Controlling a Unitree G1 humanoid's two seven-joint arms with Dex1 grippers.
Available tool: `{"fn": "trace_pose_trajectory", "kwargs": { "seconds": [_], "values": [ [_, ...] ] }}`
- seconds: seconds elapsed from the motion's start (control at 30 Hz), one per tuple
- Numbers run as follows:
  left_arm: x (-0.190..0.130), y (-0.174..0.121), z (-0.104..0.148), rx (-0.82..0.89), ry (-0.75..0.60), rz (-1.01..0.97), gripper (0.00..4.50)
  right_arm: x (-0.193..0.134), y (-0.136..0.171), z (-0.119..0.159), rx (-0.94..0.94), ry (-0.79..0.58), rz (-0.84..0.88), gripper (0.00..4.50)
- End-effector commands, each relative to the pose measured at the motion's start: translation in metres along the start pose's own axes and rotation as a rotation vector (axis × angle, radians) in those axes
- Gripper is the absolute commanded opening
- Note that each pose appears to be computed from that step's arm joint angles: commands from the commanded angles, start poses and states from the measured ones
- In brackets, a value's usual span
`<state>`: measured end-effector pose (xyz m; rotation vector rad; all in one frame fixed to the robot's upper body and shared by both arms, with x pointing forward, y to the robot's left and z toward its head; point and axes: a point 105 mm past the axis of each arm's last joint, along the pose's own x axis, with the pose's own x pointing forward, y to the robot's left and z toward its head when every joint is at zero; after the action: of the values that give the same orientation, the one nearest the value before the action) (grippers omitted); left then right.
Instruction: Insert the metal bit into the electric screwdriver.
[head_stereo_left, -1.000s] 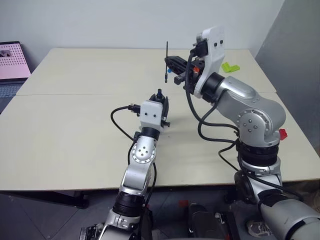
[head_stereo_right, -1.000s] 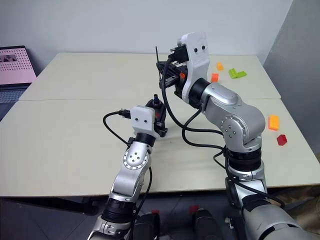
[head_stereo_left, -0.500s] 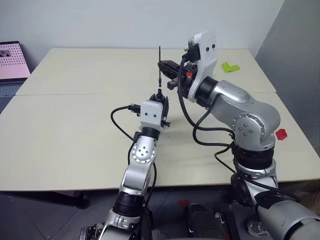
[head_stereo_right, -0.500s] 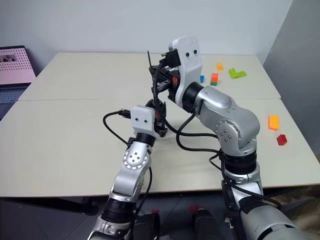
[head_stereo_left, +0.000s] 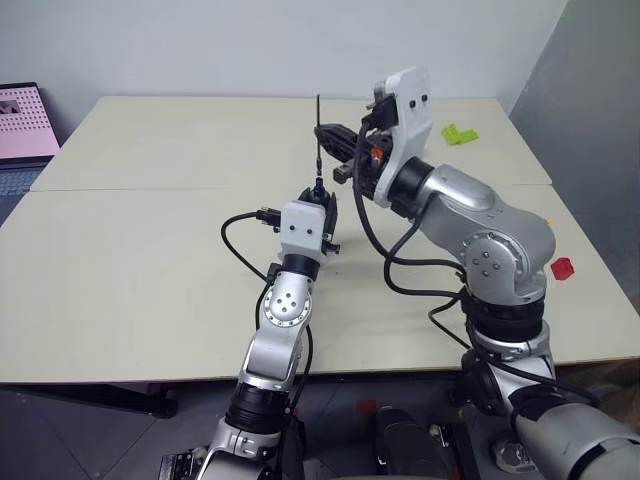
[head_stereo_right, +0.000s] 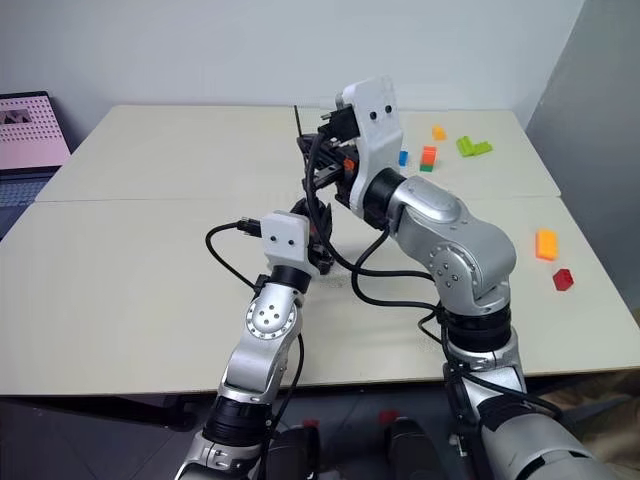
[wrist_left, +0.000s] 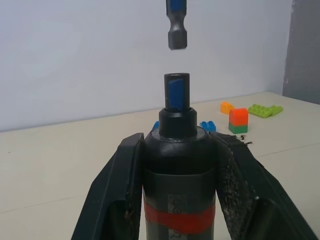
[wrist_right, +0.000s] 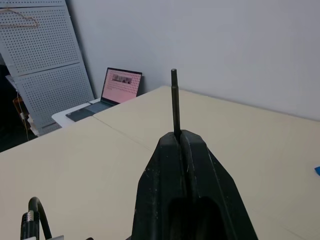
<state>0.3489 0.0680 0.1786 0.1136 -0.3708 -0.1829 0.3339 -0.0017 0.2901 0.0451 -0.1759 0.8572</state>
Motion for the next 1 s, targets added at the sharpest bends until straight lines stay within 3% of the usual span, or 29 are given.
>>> {"fn": "trace_pose_trajectory", "kwargs": {
  "seconds": [0.03,1.0],
  "values": [
    [-0.0008,0.0023,-0.0010,0.022,0.006,0.008,1.64,-0.0008,0.0033,0.0094,-0.024,-0.047,0.014,0.00],
    [-0.0018,0.0029,-0.0013,0.025,0.004,0.005,1.64,-0.0002,-0.0032,0.0040,-0.046,-0.043,0.010,0.00]
  ]
}}
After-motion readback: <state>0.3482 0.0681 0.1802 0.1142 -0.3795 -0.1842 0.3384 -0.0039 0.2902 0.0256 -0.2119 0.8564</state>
